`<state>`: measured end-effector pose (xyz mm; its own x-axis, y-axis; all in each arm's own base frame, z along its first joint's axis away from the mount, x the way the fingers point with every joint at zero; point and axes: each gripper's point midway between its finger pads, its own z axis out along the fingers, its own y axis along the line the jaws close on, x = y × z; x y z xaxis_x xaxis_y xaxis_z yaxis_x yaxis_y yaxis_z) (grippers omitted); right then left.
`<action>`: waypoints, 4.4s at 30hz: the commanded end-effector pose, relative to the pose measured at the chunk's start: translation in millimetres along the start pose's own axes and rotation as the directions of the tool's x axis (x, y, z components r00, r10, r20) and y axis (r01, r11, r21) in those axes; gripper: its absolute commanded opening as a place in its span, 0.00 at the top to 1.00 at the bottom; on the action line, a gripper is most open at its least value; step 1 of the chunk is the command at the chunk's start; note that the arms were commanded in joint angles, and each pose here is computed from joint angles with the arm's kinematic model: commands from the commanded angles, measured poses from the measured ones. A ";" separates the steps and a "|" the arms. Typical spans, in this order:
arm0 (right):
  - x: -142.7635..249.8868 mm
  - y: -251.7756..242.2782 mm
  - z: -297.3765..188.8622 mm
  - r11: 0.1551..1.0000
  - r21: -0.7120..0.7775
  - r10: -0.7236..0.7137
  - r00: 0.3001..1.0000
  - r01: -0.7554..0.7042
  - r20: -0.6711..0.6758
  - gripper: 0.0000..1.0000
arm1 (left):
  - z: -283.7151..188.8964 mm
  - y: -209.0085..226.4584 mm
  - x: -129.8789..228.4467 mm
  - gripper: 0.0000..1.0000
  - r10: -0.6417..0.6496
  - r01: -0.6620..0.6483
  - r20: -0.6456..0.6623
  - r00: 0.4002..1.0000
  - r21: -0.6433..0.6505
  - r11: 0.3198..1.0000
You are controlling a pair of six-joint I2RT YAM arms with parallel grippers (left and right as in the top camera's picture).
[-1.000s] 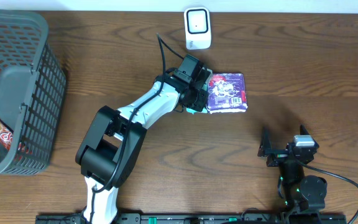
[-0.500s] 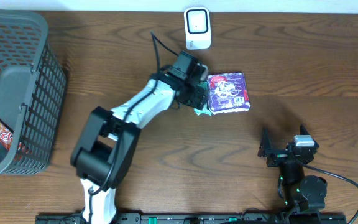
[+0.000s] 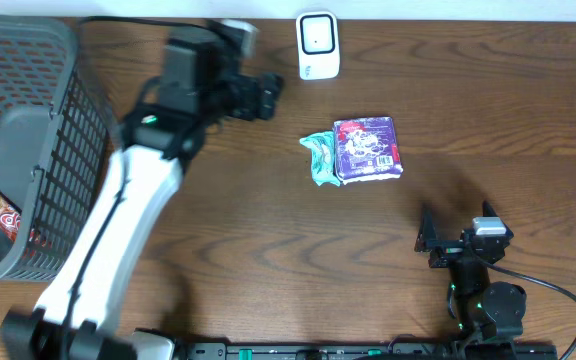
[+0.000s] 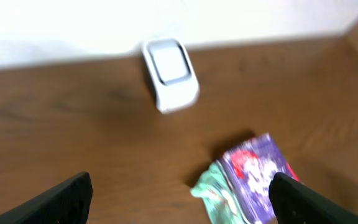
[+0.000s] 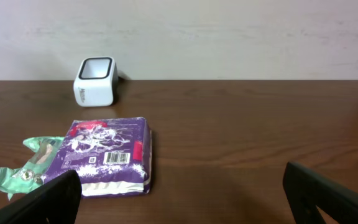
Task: Scan the item barcode
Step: 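Release the wipes pouch next to the purple pack and withdraw, then reach into the basket and grasp the red Top chocolate bar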
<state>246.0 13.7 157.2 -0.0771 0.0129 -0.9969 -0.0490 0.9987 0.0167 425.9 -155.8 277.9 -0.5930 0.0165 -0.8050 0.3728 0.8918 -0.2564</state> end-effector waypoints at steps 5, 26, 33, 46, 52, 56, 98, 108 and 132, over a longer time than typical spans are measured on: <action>1.1 1.9 0.0 1.000 -0.008 0.010 1.000 -0.010 -0.001 0.01 | -93.3 93.2 -56.7 0.09 -0.006 0.097 0.253 0.967 -0.349 0.932; 1.2 1.9 0.0 1.000 -0.008 0.010 1.000 -0.010 -0.001 0.01 | -276.6 320.4 22.3 0.02 -0.268 0.611 0.550 0.791 -0.726 0.316; 1.1 1.9 0.0 1.000 -0.008 0.010 1.000 -0.010 -0.001 0.01 | -265.9 351.2 82.3 0.01 -0.435 0.595 0.471 0.767 -0.776 0.209; 1.1 1.9 0.0 1.000 -0.008 0.010 1.000 -0.010 -0.001 0.01 | -243.4 376.0 134.8 0.01 -0.576 0.560 0.389 0.719 -0.815 0.148; 1.1 1.9 0.0 1.000 -0.008 0.010 1.000 -0.010 -0.001 0.01 | -248.4 379.4 143.9 0.01 -0.594 0.561 0.391 0.703 -0.819 0.125; 1.1 1.9 0.0 1.000 -0.008 0.010 1.000 -0.010 -0.001 0.01 | -250.4 380.7 153.4 0.01 -0.610 0.559 0.389 0.690 -0.822 0.109; 1.1 1.9 0.0 1.000 -0.008 0.010 1.000 -0.010 -0.001 0.01 | -195.6 400.2 306.2 0.01 -0.885 0.421 0.178 0.430 -0.907 0.021; 1.1 1.9 0.0 1.000 -0.008 0.010 1.000 -0.010 -0.001 0.01 | -187.3 397.8 321.9 0.06 -0.909 0.411 0.149 0.390 -0.911 0.027; 1.1 1.9 0.0 1.000 -0.008 0.010 1.000 -0.010 -0.001 0.01 | -170.3 391.1 339.3 0.93 -0.940 0.431 0.105 0.326 -0.901 0.049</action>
<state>246.0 13.7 157.2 -0.0768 0.0129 -0.9970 -0.0490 0.9987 0.0167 262.3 287.9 24.8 -0.4636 -0.8689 -0.1736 -0.8860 0.4541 0.0937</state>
